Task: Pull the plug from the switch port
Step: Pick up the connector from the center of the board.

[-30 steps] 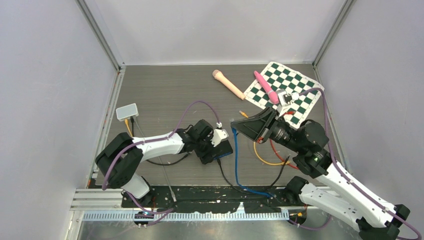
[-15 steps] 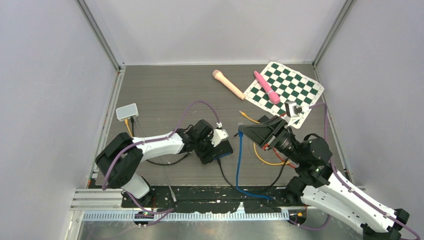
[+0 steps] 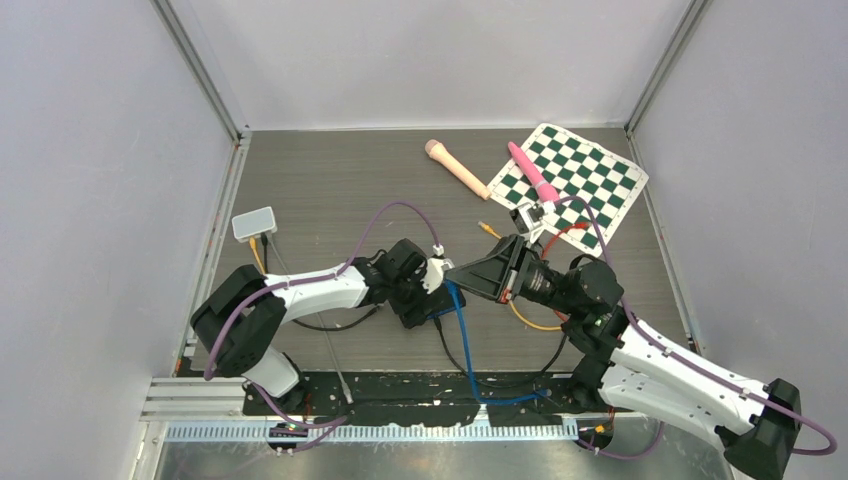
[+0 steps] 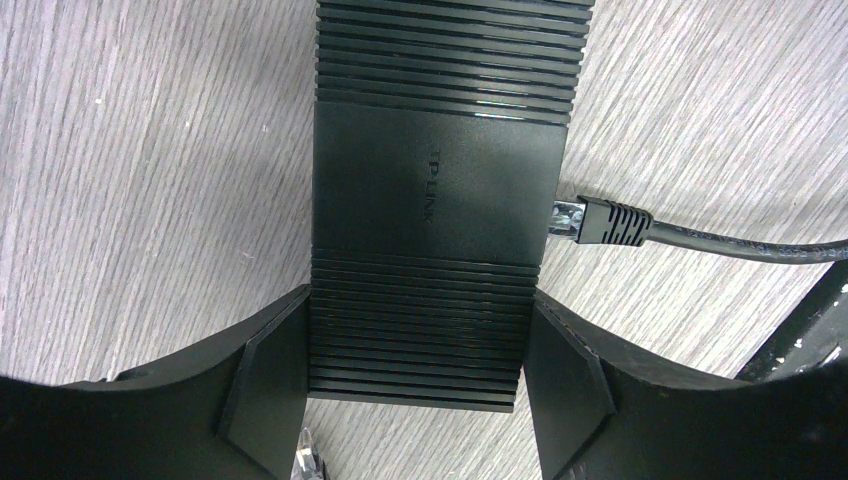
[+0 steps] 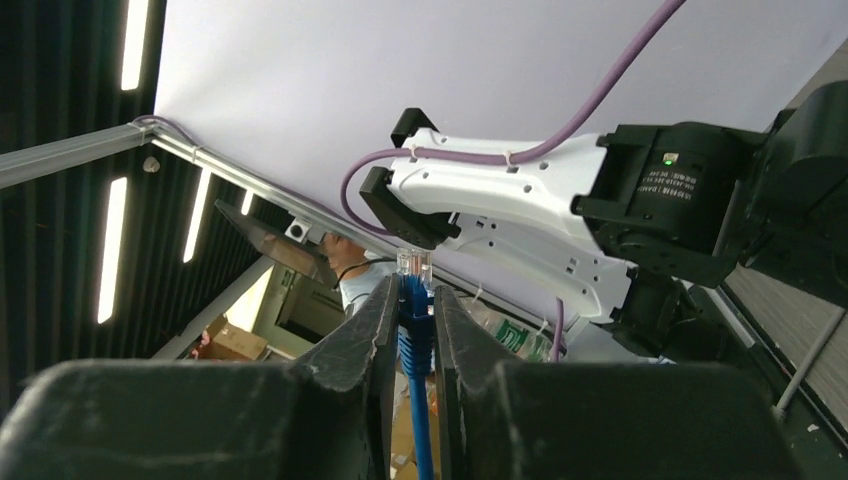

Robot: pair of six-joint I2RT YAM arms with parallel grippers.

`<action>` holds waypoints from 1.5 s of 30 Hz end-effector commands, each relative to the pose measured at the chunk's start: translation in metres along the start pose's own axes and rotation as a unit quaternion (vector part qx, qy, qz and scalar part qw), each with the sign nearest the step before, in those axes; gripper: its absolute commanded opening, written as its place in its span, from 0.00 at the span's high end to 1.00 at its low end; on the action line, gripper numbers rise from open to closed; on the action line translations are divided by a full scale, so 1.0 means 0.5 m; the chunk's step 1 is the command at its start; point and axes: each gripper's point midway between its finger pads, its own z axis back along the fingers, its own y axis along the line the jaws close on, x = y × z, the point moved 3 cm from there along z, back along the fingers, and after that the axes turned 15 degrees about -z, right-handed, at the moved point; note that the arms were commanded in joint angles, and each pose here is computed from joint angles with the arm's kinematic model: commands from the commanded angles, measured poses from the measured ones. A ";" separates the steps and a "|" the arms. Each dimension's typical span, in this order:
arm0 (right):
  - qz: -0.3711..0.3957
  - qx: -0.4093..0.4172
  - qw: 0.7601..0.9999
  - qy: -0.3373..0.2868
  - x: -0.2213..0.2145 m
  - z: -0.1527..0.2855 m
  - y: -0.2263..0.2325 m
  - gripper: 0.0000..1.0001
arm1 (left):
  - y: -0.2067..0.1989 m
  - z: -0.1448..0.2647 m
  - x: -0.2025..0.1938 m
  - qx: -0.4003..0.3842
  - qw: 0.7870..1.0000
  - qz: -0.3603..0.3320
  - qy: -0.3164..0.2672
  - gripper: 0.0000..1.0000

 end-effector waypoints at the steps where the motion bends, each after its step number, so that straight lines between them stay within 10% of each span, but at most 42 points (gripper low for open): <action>1: 0.005 0.004 1.000 0.026 -0.028 -0.004 0.009 0.95 | 0.017 0.008 0.033 0.015 0.999 -0.003 -0.030 0.62; 11: 0.000 0.138 0.950 0.281 -0.228 -0.023 0.064 0.95 | 0.019 0.009 0.035 0.014 0.999 -0.003 -0.031 0.62; 16: 0.085 -0.074 0.989 0.091 -0.129 -0.045 -0.064 0.95 | 0.016 0.011 0.034 0.012 0.999 -0.001 -0.033 0.62; 21: 0.161 -0.182 0.965 -0.102 -0.005 0.037 -0.105 0.95 | 0.016 0.014 0.035 0.013 0.999 -0.003 -0.038 0.62; 36: 0.249 -0.026 0.965 -0.081 0.013 -0.023 0.162 0.95 | 0.016 0.009 0.034 0.008 1.000 0.001 -0.029 0.62; 45: 0.347 -0.216 0.885 -0.223 0.148 0.048 0.110 0.95 | 0.016 0.012 0.038 0.009 0.999 -0.003 -0.031 0.63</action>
